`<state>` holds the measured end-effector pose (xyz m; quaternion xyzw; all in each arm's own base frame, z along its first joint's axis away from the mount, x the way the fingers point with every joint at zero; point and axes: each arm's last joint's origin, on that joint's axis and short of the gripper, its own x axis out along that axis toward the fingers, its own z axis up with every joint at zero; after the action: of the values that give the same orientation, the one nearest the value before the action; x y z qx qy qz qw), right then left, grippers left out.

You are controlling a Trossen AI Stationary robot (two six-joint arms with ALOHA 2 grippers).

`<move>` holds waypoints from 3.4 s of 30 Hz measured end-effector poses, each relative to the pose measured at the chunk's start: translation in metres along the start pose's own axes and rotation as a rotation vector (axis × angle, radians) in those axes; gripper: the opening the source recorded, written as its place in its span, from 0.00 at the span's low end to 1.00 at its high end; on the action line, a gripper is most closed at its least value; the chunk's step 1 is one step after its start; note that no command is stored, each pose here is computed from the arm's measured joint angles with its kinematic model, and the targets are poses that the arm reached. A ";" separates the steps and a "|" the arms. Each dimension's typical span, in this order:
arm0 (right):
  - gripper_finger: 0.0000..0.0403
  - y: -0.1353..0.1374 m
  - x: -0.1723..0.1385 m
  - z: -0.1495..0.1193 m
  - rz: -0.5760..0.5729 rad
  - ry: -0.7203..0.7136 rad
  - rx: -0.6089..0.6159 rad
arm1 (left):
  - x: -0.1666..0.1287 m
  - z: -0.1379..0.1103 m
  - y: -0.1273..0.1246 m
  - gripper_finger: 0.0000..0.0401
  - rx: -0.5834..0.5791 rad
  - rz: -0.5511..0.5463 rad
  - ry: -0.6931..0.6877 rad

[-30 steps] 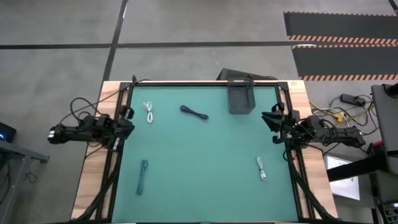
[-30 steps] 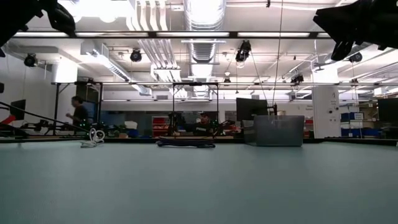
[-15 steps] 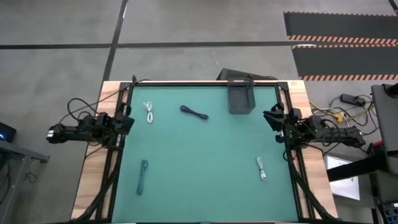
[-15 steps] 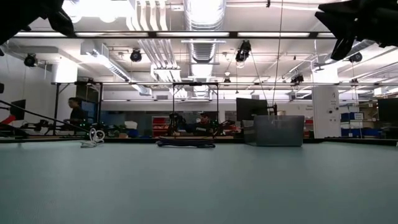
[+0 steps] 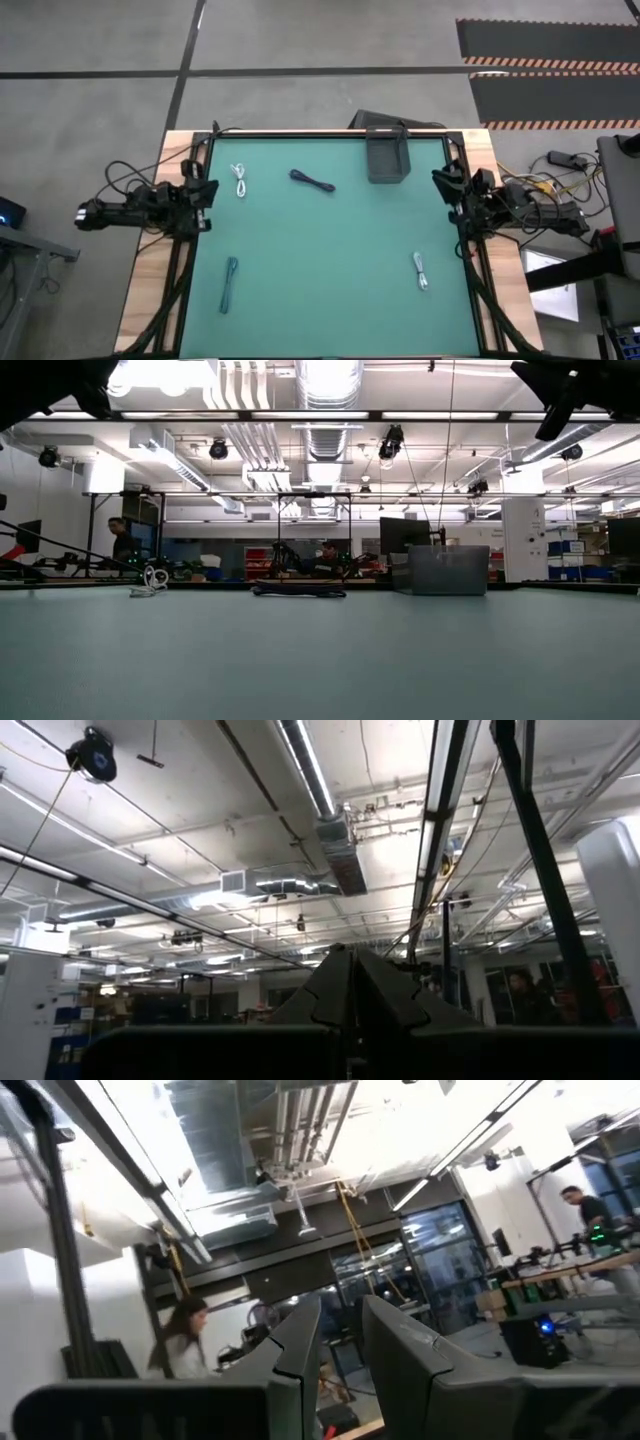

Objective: Pick and place USB-C Cables
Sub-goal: Put the purple charger cable into the black bin

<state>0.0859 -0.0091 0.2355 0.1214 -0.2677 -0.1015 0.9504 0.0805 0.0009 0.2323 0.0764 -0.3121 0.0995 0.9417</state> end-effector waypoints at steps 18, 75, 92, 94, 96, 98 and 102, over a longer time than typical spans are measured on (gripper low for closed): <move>0.17 0.008 0.055 0.006 -0.334 0.339 0.002 | 0.003 -0.008 -0.003 0.00 0.010 -0.015 0.062; 0.17 -0.068 0.308 -0.093 -0.344 1.382 -0.317 | 0.003 -0.001 -0.001 0.00 -0.083 0.007 -0.002; 0.17 -0.090 0.312 -0.153 0.031 1.516 -0.593 | 0.003 -0.001 -0.001 0.00 -0.083 0.006 -0.002; 0.17 -0.094 0.312 -0.162 0.017 1.511 -0.580 | 0.003 -0.001 -0.001 0.00 -0.083 0.006 -0.001; 0.17 -0.097 0.310 -0.172 0.018 1.527 -0.576 | 0.003 -0.001 -0.001 0.00 -0.083 0.006 -0.001; 0.17 -0.101 0.309 -0.182 0.021 1.539 -0.575 | 0.003 -0.001 -0.001 0.00 -0.083 0.006 -0.001; 0.22 -0.107 0.308 -0.199 -0.002 1.537 -0.551 | 0.003 -0.001 -0.001 0.00 -0.082 0.006 -0.001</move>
<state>0.4360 -0.1555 0.1898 -0.0807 0.4937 -0.0530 0.8643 0.0834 0.0010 0.2331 0.0368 -0.3168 0.0894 0.9435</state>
